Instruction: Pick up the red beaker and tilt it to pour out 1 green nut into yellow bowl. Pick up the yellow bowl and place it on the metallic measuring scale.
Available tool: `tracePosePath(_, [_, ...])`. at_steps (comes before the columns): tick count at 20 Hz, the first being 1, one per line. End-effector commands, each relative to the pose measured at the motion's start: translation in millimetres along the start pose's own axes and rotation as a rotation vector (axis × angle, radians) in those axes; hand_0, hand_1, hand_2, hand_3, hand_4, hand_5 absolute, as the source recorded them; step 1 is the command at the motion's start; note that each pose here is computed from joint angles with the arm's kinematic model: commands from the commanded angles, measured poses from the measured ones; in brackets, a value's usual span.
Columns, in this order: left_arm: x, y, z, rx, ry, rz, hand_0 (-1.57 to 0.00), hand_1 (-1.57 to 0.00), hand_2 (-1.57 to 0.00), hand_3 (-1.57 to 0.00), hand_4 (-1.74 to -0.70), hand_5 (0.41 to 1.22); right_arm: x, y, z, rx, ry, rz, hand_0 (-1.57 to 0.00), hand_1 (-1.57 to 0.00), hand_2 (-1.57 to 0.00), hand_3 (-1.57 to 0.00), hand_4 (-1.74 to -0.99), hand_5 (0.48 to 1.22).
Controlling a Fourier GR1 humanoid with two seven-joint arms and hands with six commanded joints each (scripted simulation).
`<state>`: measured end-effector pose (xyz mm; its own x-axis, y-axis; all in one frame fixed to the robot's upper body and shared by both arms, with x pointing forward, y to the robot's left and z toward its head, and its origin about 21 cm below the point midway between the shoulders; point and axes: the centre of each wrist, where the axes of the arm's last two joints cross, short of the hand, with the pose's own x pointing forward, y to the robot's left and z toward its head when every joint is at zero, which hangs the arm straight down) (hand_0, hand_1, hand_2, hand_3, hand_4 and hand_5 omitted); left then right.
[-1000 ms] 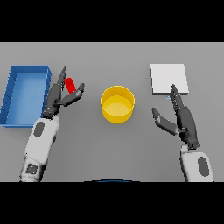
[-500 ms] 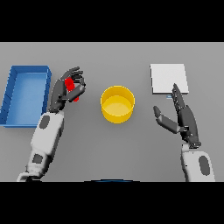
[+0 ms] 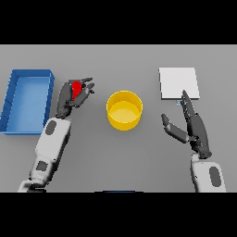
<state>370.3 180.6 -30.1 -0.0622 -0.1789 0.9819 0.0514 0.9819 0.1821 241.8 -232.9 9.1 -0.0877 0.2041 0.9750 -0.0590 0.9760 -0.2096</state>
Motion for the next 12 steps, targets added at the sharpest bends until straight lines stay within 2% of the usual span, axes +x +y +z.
tracePosePath(1, [1,3,-1,-0.001,0.004,-0.009,-1.49,-1.48,-1.48,-1.41,-1.53,1.184,-1,-1.7,4,0.0,-0.013,0.006,0.0,0.0,0.0,0.0,-1.287,0.65])
tracePosePath(3, [11,1,-3,-0.002,-0.023,-0.012,-1.52,-1.52,-1.51,-1.47,-1.51,1.197,-2,3.7,1,0.0,-0.004,0.0,0.0,0.0,0.0,0.0,-1.289,0.652])
tracePosePath(7, [29,2,-6,0.001,-0.063,-0.018,-1.55,-1.55,-1.55,-1.53,-1.5,1.211,2,2.3,-3,-0.005,-0.011,0.003,0.0,0.0,0.0,0.0,-1.294,0.662])
tracePosePath(10, [53,7,-10,-0.013,-0.094,-0.103,-1.56,-1.56,-1.56,-1.55,-1.5,1.216,1,5.1,3,0.002,-0.023,0.011,0.0,0.0,0.0,0.0,-1.289,0.664])
tracePosePath(12, [65,10,-9,-0.04,-0.109,-0.189,-1.56,-1.56,-1.56,-1.56,-1.58,1.181,0,3.4,-1,0.01,-0.015,0.007,0.0,0.0,0.0,0.0,-1.281,0.663])
